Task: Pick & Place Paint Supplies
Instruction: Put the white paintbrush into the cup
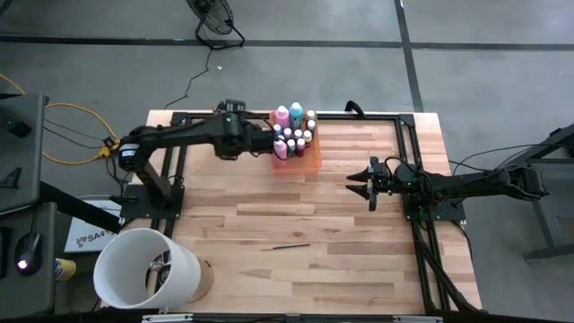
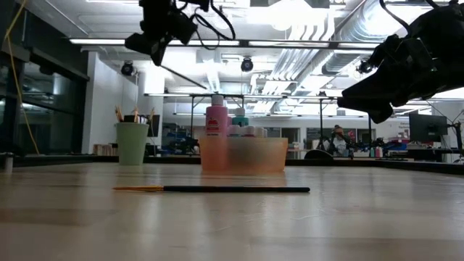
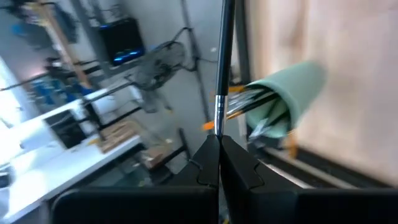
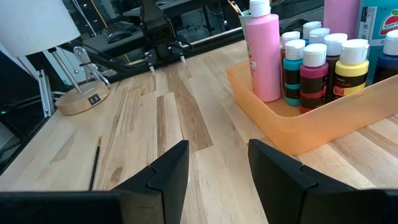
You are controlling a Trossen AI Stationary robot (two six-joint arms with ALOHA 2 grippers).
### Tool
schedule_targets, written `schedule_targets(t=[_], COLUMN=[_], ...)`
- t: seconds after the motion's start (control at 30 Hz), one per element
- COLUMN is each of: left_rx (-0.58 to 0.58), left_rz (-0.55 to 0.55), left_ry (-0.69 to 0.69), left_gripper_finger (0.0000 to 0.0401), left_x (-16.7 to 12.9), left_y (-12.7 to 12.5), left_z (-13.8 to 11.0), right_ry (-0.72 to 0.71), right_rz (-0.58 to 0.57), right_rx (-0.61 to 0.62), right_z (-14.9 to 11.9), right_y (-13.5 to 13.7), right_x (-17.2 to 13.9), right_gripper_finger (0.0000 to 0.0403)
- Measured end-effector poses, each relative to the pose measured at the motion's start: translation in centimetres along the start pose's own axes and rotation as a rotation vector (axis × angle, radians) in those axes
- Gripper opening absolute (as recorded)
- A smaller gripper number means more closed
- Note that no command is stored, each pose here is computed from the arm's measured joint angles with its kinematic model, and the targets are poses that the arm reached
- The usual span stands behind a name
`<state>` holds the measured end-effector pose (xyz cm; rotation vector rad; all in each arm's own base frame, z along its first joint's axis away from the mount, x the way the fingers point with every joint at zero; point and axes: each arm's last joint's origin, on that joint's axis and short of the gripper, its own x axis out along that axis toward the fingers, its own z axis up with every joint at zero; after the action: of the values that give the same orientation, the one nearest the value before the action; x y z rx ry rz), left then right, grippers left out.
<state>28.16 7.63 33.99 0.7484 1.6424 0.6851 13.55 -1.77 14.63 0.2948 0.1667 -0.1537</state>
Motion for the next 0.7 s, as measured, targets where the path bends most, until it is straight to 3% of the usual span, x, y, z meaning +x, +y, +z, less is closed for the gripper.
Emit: schedule_targets(t=[0.17, 0.4, 0.5, 0.7], left_rx=[0.091, 0.307, 0.402, 0.453], left_rz=[0.127, 0.249, 0.26, 0.247], left_ry=[0.025, 0.113, 0.149, 0.177], left_gripper_finger=[0.0, 0.0, 0.0, 0.0], left_x=[-0.5, -0.3, 0.0, 0.8], left_y=[1.4, 2.2, 2.5, 2.0], left_z=[-1.7, -2.1, -2.3, -2.3], right_ry=[0.0, -0.001, -0.001, -0.001], right_rz=[0.0, 0.0, 0.0, 0.0], right_rx=[0.0, 0.0, 0.0, 0.0], right_z=[0.0, 0.0, 0.0, 0.0], right_y=[0.0, 0.0, 0.0, 0.0], right_x=[0.0, 0.0, 0.0, 0.0], right_gripper_finger=[0.016, 0.016, 0.016, 0.016])
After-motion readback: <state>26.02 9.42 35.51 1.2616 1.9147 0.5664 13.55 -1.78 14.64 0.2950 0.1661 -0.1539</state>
